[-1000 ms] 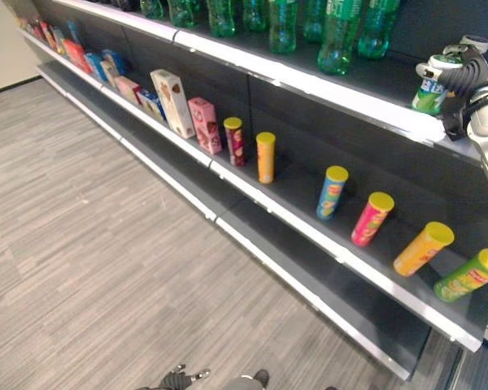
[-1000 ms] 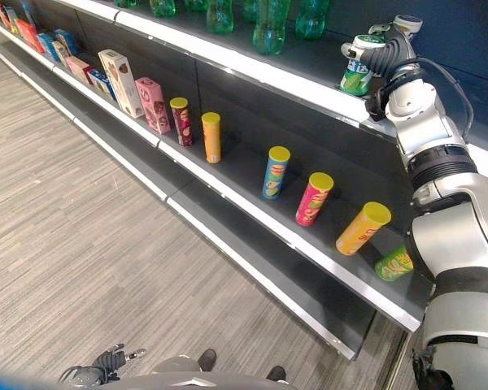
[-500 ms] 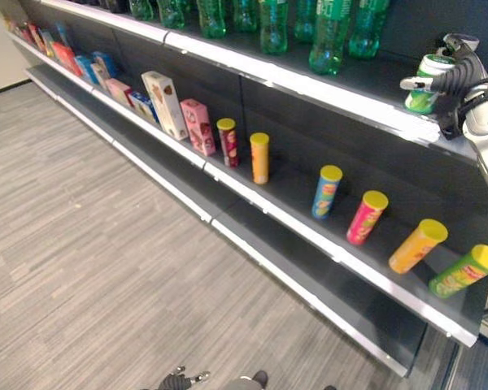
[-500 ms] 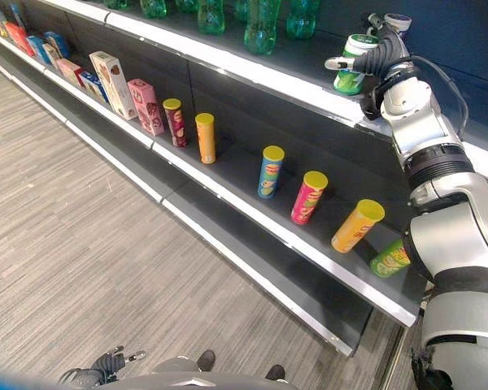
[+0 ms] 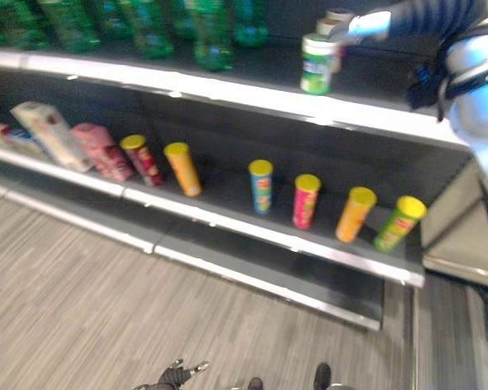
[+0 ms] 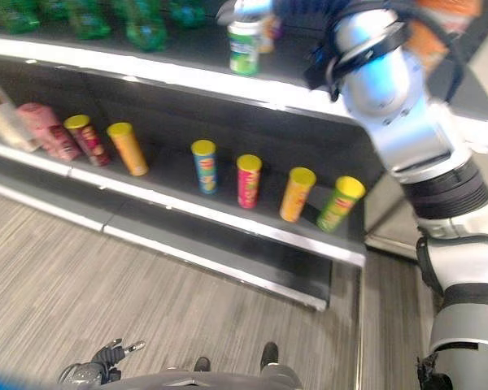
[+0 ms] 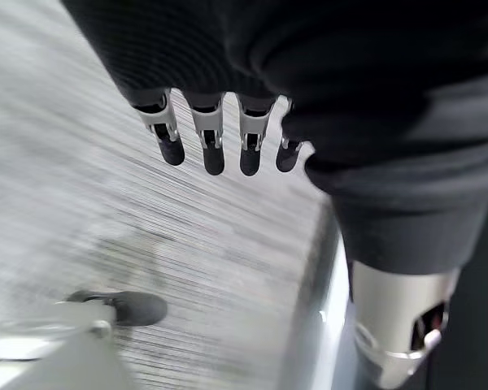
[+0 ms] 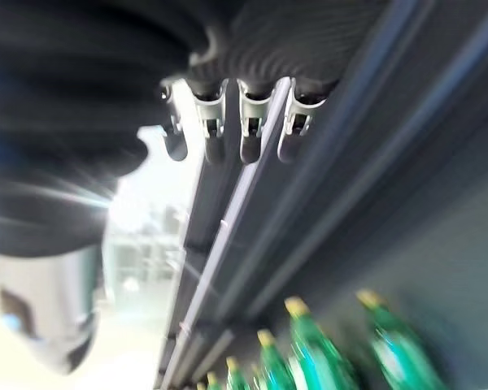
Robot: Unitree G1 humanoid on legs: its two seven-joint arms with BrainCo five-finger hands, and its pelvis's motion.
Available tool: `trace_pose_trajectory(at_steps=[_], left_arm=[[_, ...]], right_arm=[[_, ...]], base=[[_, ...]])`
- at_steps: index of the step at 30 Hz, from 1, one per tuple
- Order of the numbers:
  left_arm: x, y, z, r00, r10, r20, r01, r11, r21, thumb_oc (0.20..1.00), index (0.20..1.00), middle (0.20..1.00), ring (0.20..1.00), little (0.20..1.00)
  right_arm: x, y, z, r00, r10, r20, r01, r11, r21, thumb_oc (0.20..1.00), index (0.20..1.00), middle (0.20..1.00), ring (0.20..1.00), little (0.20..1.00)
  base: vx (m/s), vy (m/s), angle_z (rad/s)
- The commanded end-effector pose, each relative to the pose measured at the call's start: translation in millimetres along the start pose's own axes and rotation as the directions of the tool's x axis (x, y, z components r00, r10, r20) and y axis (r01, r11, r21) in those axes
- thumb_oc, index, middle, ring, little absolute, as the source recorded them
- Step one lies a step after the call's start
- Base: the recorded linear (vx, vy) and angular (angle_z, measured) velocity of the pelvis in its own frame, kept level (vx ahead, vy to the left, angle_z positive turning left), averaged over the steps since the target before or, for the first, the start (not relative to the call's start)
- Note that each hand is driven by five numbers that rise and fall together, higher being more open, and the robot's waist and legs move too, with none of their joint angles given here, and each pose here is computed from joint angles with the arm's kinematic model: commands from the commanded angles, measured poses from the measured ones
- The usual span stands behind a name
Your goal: Put the goods on the table back onto the shelves and tidy them up.
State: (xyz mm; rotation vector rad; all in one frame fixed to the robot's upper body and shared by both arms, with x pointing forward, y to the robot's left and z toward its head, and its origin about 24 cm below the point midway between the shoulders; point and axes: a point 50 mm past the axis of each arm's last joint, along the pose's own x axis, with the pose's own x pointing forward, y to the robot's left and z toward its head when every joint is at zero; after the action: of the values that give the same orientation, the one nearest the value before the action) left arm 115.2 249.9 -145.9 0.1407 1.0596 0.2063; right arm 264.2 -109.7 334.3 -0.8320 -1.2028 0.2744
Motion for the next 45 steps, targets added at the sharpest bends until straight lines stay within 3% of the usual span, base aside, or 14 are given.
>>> trace_pose_trajectory(at_steps=[1, 4, 7, 15, 23, 29, 33, 36, 40, 45], left_arm=[[3.0, 20.0, 20.1, 0.997, 0.042, 0.063, -0.048, 0.995, 0.086, 1.000, 1.000, 1.000, 1.000, 1.000], [4.7, 14.1, 35.3, 0.993, 0.010, 0.114, -0.029, 0.986, 0.162, 1.000, 1.000, 1.000, 1.000, 1.000], [6.6, 0.6, 66.0, 0.978, -0.044, 0.205, -0.009, 0.968, 0.252, 1.000, 1.000, 1.000, 1.000, 1.000], [4.5, 0.2, 80.5, 0.964, -0.059, 0.259, -0.007, 0.968, 0.249, 1.000, 1.000, 1.000, 1.000, 1.000], [4.1, -2.6, 63.7, 0.974, -0.068, 0.216, 0.011, 0.967, 0.256, 1.000, 1.000, 1.000, 1.000, 1.000], [4.3, -13.3, 69.1, 0.968, -0.083, 0.236, 0.026, 0.972, 0.234, 1.000, 1.000, 1.000, 1.000, 1.000], [4.5, -15.6, 68.6, 0.969, -0.083, 0.233, 0.031, 0.975, 0.219, 1.000, 1.000, 1.000, 1.000, 1.000], [4.8, -14.6, 61.8, 0.975, -0.081, 0.208, 0.037, 0.977, 0.210, 1.000, 1.000, 1.000, 1.000, 1.000], [4.6, -11.1, 51.7, 0.982, -0.068, 0.173, 0.034, 0.980, 0.194, 1.000, 1.000, 1.000, 1.000, 1.000], [4.6, -8.0, 42.0, 0.989, -0.054, 0.136, 0.029, 0.983, 0.179, 1.000, 1.000, 1.000, 1.000, 1.000]], right_arm=[[10.3, -16.6, 3.2, 0.995, 0.086, 0.059, -0.076, 0.986, -0.149, 1.000, 1.000, 1.000, 1.000, 1.000], [-2.7, -8.3, 8.4, 0.986, 0.153, 0.065, -0.143, 0.979, -0.143, 1.000, 1.000, 1.000, 1.000, 1.000], [-28.5, -3.7, 6.6, 0.992, 0.126, 0.026, -0.123, 0.988, -0.090, 1.000, 1.000, 1.000, 1.000, 1.000], [-61.6, -18.9, -1.7, 0.997, 0.003, -0.082, -0.010, 0.996, -0.094, 1.000, 1.000, 1.000, 1.000, 1.000], [-99.6, -52.6, -20.1, 0.960, -0.101, -0.262, 0.020, 0.955, -0.295, 1.000, 1.000, 1.000, 1.000, 1.000], [-129.2, -72.5, -22.1, 0.912, -0.223, -0.345, 0.096, 0.932, -0.349, 1.000, 1.000, 1.000, 1.000, 1.000], [-140.9, -72.2, -35.0, 0.871, -0.260, -0.418, 0.145, 0.947, -0.286, 1.000, 1.000, 1.000, 1.000, 1.000], [-156.2, -58.1, -57.0, 0.809, -0.225, -0.543, 0.199, 0.974, -0.107, 1.000, 1.000, 1.000, 1.000, 1.000], [-174.3, -47.3, -80.4, 0.725, -0.197, -0.660, 0.225, 0.973, -0.043, 1.000, 1.000, 1.000, 1.000, 1.000], [-180.5, -44.4, -94.2, 0.681, -0.166, -0.713, 0.209, 0.978, -0.028, 1.000, 1.000, 1.000, 1.000, 1.000]], base=[[-0.03, 0.158, -1.23], [-0.04, 0.161, -0.89], [-0.14, 0.153, -0.37], [-0.11, -0.008, -1.32], [0.01, -0.090, -0.47], [0.05, -0.123, -0.10], [0.02, -0.084, 0.17], [0.02, -0.077, 0.13], [0.01, -0.067, 0.18], [0.01, -0.044, 0.23]])
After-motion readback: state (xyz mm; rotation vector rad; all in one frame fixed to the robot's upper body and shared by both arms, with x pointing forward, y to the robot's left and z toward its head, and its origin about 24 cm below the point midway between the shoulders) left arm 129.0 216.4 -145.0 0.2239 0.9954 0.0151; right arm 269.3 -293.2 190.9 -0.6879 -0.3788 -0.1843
